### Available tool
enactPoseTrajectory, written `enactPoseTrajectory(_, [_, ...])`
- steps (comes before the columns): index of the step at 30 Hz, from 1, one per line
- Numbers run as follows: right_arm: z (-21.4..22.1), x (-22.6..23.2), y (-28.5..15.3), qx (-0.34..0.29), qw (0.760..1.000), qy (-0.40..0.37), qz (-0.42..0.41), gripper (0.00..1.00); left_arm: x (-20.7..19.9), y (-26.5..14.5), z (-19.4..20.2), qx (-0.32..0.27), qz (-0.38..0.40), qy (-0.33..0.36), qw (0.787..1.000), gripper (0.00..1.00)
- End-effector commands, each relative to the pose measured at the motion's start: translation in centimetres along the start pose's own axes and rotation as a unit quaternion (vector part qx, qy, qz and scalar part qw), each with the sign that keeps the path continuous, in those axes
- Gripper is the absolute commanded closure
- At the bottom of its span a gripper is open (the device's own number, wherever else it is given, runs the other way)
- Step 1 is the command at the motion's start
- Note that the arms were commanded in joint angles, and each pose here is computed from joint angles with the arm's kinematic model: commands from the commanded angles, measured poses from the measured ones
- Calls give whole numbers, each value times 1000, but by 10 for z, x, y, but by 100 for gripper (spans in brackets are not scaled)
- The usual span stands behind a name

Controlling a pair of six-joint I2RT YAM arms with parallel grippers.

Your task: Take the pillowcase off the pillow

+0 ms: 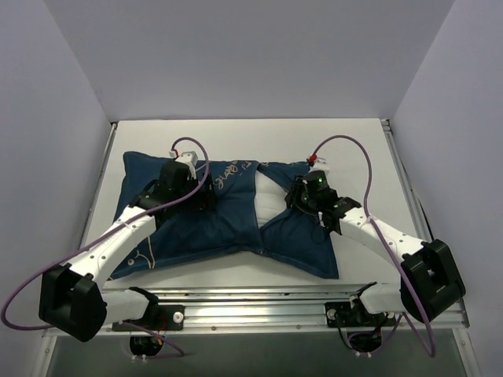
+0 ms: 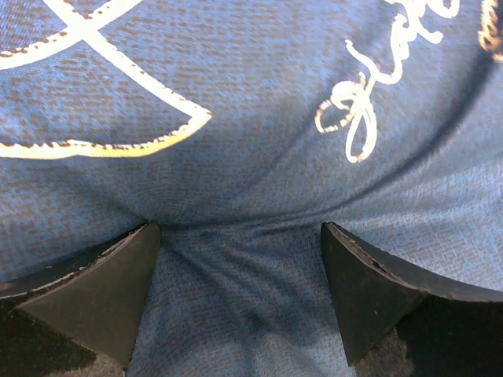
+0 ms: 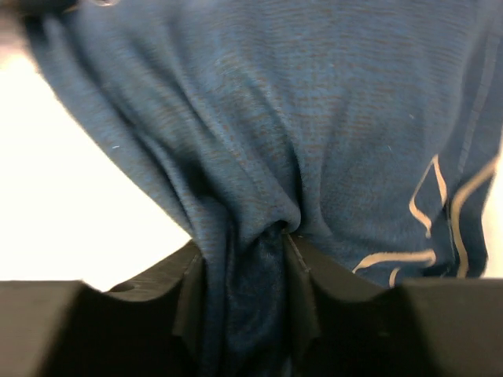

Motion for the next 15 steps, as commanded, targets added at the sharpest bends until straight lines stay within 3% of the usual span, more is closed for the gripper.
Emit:
enactPoseTrajectory(1, [5,6,-10,6,997,-18,-73,73,20,-17,7,-6,-43,48,998,6])
enactPoseTrajectory(7, [-18,38,-26,-38,986,-35,-156,78,-62,-70,6,-73,106,125,984,6])
enactPoseTrajectory(13, [-19,57,-28,-45,983,-60,-169,79,-141,-92,18,-105,158,240,952,6])
enactPoseTrajectory(15, [-18,60,-28,-46,982,-63,-172,78,-168,-99,16,-115,179,248,945,6])
Point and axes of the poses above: each gripper's point midway between its finger pads, its own y axis out along the fingers, its own x axis along the line the jaws close on, z = x × y, the point moved 5 cm from there along -y, back along the fingers, and after that the axes turned 13 degrees about -y, right-handed, at the moved point
